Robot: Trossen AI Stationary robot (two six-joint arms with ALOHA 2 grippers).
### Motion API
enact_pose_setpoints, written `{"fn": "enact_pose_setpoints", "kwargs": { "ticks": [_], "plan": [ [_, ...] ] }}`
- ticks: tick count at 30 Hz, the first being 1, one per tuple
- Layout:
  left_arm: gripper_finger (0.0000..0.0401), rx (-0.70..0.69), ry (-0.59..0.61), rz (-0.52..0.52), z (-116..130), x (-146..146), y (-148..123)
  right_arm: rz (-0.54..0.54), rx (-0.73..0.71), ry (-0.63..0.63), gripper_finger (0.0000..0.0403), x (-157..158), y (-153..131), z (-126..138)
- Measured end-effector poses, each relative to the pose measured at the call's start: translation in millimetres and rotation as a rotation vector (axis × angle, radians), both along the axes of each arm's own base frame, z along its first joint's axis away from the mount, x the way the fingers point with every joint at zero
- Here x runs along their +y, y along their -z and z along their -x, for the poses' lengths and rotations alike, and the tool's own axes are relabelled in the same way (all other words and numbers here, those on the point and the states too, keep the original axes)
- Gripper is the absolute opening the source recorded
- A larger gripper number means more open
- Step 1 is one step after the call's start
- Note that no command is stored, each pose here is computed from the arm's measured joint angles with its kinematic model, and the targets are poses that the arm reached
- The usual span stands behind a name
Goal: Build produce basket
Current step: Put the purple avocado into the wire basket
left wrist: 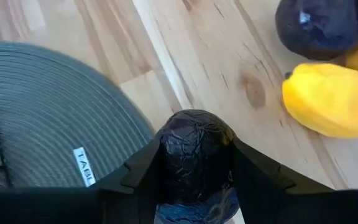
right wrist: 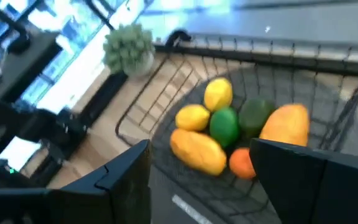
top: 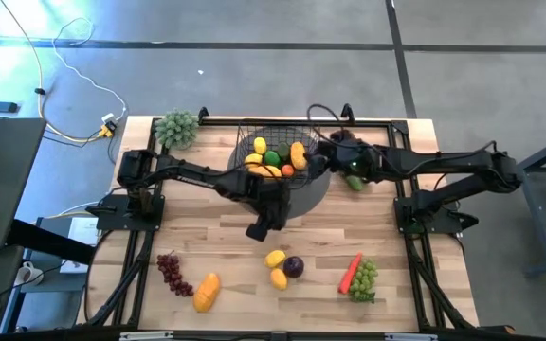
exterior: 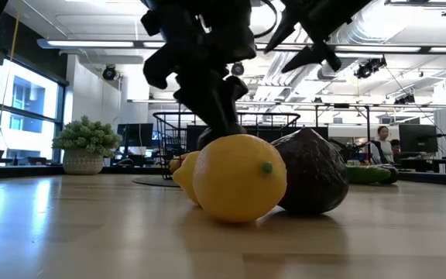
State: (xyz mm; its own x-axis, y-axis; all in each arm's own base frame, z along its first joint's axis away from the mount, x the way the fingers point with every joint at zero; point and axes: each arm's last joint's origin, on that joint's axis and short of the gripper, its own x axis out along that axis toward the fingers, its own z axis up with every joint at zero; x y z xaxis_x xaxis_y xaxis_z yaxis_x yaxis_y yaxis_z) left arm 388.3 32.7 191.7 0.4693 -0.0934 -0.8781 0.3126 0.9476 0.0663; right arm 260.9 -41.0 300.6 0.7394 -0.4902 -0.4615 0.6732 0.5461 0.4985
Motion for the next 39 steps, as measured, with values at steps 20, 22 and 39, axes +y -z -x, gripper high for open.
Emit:
{"fn": "enact_pose_setpoints", "kwargs": {
  "ticks": [20,22,39],
  "plan": [
    [0.0152,-0.234,-0.172,-0.042,-21,61,-83,0.214,-0.06,0.105,0.0255,-20,-48,61],
    [0.0152,-0.268,-0.195,-0.05,-21,71,-92,0.223,-0.042,0.111,0.0255,-22,-47,62],
    [0.0152,-0.282,-0.454,0.038,-5,141,-88,0.331,0.128,0.153,0.0255,-56,-43,77]
  ]
}}
